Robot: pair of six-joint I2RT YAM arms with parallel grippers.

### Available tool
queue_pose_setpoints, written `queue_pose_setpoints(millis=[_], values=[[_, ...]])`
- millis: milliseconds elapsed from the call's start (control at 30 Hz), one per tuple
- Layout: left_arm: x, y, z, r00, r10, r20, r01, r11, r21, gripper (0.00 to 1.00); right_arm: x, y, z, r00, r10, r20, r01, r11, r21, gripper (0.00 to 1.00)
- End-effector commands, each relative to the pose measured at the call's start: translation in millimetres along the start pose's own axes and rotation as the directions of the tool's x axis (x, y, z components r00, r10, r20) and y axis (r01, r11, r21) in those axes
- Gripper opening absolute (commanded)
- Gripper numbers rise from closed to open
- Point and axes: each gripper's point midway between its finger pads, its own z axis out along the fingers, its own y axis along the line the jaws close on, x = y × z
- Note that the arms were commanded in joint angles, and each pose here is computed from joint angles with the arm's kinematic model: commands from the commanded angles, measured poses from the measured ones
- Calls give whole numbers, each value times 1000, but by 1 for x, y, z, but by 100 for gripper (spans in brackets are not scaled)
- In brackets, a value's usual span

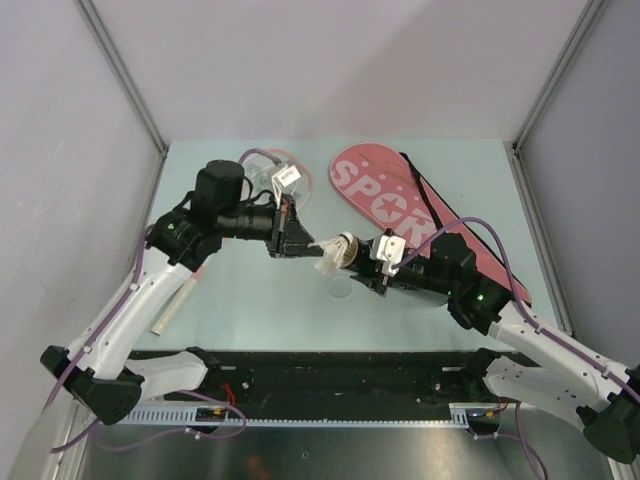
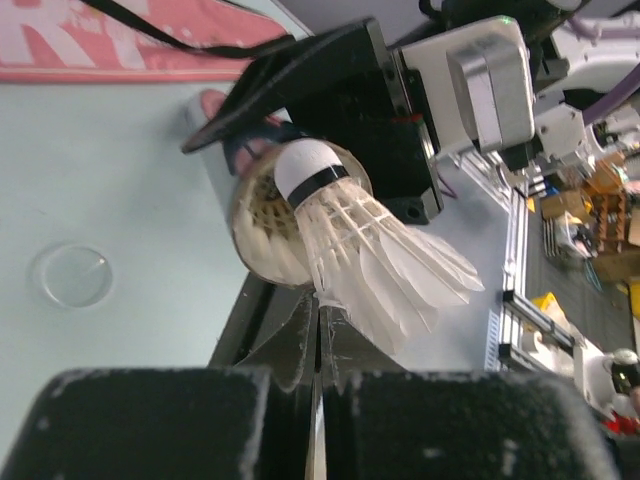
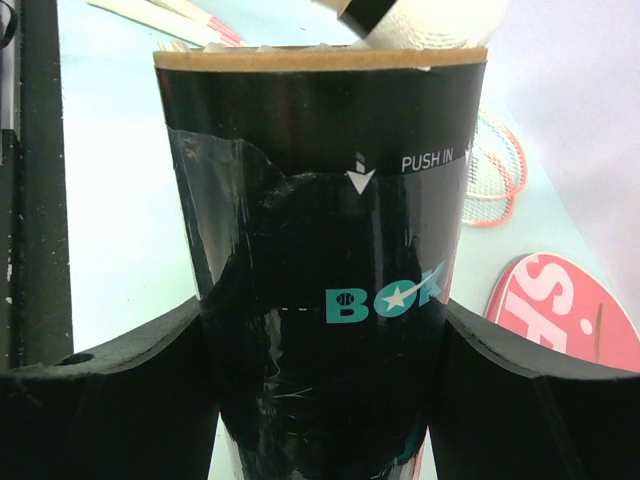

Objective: Pack up the badminton gear

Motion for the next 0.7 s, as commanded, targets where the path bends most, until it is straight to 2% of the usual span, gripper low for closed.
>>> queue_pose_setpoints(millis=[0,267,533,667], values=[[7,-4,12,998,33,-49,-30,998,48,0,-34,-1,-2,992,-88,89,88,996,4,0],[19,6,8,996,48,-80,-48,999,-2,0,-23,-13,-6,993,-116,24,114,991,71,0],[40,9,-2,992,51,-119,-56,998,-39,0,-18,-11,0,990,-138,0,137,988,70,0],[43,10,-2,991,41,-127,-47,998,-44,0,-15,4,1,987,-161,-14,162,987,16,0]])
